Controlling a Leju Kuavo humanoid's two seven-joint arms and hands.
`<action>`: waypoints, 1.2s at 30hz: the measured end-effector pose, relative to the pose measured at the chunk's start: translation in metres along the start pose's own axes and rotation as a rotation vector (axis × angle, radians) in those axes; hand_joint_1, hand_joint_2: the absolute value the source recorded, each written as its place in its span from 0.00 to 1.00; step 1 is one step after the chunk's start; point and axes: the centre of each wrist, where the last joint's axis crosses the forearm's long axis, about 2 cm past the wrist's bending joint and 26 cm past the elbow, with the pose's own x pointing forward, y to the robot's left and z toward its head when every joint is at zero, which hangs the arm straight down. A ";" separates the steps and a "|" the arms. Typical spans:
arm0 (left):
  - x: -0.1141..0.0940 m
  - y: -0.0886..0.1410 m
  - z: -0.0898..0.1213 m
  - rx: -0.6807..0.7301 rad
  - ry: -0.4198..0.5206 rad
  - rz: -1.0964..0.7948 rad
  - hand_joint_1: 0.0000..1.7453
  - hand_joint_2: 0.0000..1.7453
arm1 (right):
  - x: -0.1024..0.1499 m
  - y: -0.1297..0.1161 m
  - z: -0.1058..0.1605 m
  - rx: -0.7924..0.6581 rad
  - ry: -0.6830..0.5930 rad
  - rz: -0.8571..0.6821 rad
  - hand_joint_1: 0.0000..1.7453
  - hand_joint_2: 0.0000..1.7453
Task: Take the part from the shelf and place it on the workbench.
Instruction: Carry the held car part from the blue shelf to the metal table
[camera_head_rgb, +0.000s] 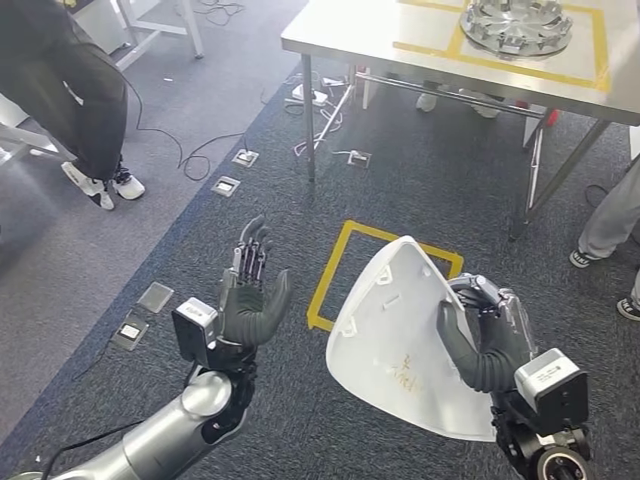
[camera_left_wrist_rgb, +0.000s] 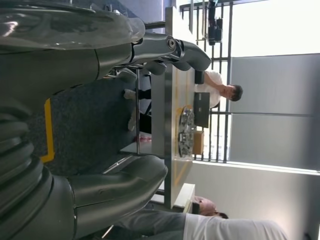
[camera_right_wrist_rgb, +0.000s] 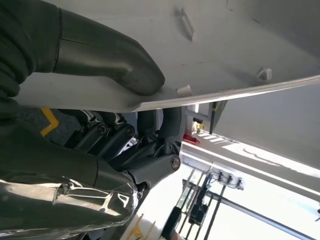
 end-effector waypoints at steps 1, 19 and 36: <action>0.000 0.000 0.000 0.000 0.000 0.000 0.00 1.00 | 0.000 0.000 0.000 0.000 0.001 0.000 1.00 1.00; -0.001 0.002 0.002 0.002 0.005 -0.012 0.00 1.00 | -0.001 0.001 0.001 0.007 0.004 -0.001 1.00 1.00; 0.000 0.002 0.004 0.002 0.008 -0.014 0.00 1.00 | -0.002 0.000 0.001 0.016 0.004 -0.009 1.00 1.00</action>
